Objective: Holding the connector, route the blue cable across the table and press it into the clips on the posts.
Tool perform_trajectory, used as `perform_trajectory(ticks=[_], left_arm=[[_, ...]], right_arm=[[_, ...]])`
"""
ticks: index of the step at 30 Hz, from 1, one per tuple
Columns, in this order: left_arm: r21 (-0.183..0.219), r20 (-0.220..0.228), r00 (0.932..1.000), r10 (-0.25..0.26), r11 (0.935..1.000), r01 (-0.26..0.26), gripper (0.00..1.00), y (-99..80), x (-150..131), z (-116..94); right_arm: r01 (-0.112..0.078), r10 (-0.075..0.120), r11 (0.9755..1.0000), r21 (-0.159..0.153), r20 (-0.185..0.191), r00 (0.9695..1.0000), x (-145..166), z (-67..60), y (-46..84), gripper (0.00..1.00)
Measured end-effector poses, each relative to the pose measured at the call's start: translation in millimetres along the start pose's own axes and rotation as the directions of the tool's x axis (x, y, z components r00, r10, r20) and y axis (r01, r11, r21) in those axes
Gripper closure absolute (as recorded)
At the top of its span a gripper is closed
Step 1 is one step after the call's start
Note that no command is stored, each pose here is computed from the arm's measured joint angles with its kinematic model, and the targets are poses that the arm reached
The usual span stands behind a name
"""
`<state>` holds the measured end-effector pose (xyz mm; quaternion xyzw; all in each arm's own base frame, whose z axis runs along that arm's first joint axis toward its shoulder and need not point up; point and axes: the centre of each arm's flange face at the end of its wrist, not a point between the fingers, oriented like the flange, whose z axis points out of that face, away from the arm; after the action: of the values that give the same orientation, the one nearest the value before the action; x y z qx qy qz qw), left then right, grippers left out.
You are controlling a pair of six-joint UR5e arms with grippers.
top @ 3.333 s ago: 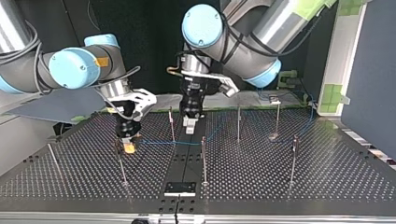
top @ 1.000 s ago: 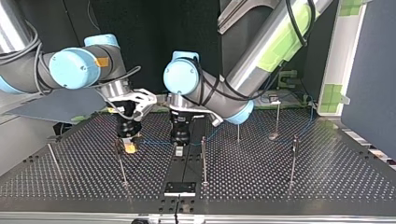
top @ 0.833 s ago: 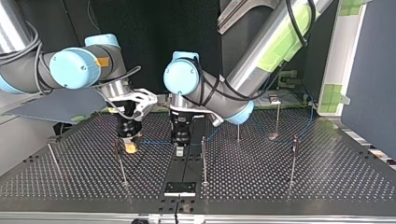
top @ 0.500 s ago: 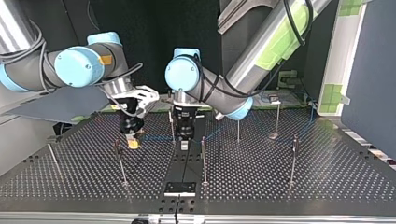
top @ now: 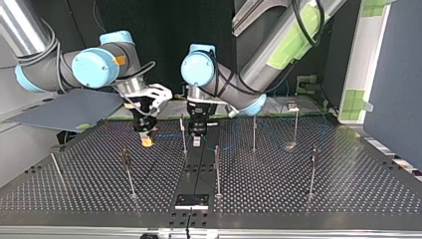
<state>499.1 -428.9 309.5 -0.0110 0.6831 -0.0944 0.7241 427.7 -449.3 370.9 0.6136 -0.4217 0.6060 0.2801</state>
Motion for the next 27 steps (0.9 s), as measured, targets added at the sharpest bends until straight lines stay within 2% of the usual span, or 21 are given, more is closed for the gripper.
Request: perform_trajectory(ticks=[3, 6, 10, 16, 21, 27], left_arm=[[0.013, -0.031, 0.9994, 0.012, 0.9998, -0.012, 0.98, 0.7, 25.1, -5.1], [0.022, -0.058, 0.9983, 0.013, 0.9997, -0.012, 0.98, 2.1, 48.5, -9.8], [0.024, -0.093, 0.9955, 0.021, 0.9995, -0.019, 0.98, 7.5, 80.4, -18.4], [0.044, -0.145, 0.9884, 0.046, 0.9983, -0.04, 0.98, 12.0, 113.9, -34.2], [0.066, -0.159, 0.9861, 0.05, 0.997, -0.04, 0.98, 9.2, 137.2, -36.9], [0.103, -0.147, 0.9888, 0.027, 0.9946, -0.012, 0.98, 4.7, 155.6, -31.8]], right_arm=[[0.007, -0.007, 1.0, -0.001, 0.029, 0.9996, -17.4, 1.7, 3.4, 1.0], [0.015, -0.015, 0.9999, -0.004, 0.064, 0.9978, -36.5, 4.0, 7.4, 1.0], [0.028, -0.027, 0.9996, -0.009, 0.111, 0.9935, -63.8, 6.7, 15.1, 1.0], [0.025, -0.026, 0.9997, 0.005, 0.153, 0.9879, -102.1, 8.8, 28.2, 1.0], [0.023, -0.025, 0.9996, 0.014, 0.162, 0.9864, -119.9, 11.1, 37.9, 1.0], [0.031, -0.032, 0.9995, 0.01, 0.186, 0.9821, -136.9, 15.7, 48.3, 1.0]])
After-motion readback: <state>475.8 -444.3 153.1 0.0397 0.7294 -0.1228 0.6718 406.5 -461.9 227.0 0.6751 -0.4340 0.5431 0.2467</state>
